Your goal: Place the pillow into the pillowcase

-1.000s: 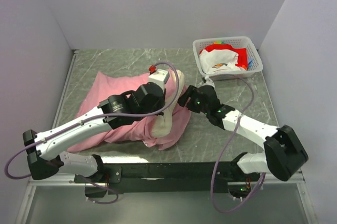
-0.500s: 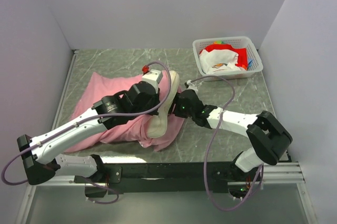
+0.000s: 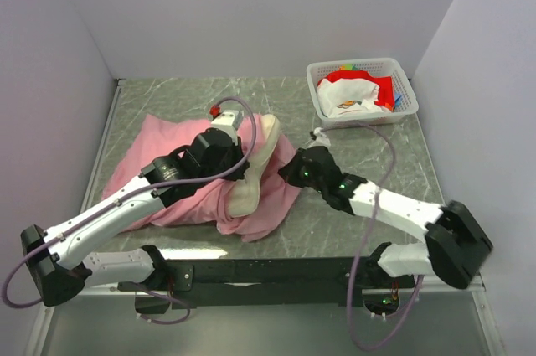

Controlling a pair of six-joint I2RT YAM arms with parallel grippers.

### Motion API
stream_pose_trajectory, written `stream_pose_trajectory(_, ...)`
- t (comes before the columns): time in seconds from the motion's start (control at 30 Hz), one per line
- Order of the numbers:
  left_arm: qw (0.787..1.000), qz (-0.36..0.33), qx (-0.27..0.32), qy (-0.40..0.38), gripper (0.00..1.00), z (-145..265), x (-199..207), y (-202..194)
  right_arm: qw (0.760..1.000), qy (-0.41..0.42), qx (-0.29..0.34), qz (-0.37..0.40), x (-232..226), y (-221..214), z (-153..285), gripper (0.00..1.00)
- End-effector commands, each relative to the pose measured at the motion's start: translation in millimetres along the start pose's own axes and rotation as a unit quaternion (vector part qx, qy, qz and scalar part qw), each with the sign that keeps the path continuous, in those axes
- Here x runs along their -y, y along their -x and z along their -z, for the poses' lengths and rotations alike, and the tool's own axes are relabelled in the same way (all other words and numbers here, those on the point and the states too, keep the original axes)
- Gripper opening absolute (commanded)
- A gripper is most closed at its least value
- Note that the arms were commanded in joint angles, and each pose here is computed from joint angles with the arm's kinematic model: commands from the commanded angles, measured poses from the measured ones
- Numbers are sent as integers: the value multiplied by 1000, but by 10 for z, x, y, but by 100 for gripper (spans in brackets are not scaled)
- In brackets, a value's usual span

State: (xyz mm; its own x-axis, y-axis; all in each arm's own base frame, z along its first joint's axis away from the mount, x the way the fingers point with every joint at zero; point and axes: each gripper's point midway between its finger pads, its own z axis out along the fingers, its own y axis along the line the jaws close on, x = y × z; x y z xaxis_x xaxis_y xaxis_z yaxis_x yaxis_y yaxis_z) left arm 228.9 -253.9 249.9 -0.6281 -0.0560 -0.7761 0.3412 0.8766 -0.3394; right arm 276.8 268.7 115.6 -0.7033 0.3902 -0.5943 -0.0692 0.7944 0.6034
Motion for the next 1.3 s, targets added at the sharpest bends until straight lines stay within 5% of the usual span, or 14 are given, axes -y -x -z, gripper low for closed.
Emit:
stream_pose_trajectory(0.0, 998, 49, 28, 1, 1, -146, -197, 74, 999, -16, 45, 0, 292, 208, 355, 1)
stream_pose_trajectory(0.23, 997, 77, -12, 9, 1, -512, -431, -245, 997, -51, 61, 15, 658, 290, 697, 0)
stream_pose_trajectory(0.57, 986, 107, -127, 16, 1, -1026, -619, -1243, 996, -40, 67, 53, 454, 530, 809, 0)
stream_pose_trajectory(0.67, 984, 112, -135, 9, 1, -1016, -613, -1329, 993, -81, 41, 69, 621, 444, 654, 10)
stream_pose_trajectory(0.8, 984, 121, -134, -9, 1, -1025, -544, -1350, 994, -69, 42, 72, 515, 384, 598, 46)
stream_pose_trajectory(0.83, 983, 121, -135, -10, 1, -1028, -529, -1360, 993, -69, 45, 85, 433, 334, 600, 49)
stream_pose_trajectory(1.27, 983, 121, -136, -18, 1, -1053, -451, -1368, 976, -146, 25, 162, 131, 81, 82, 45)
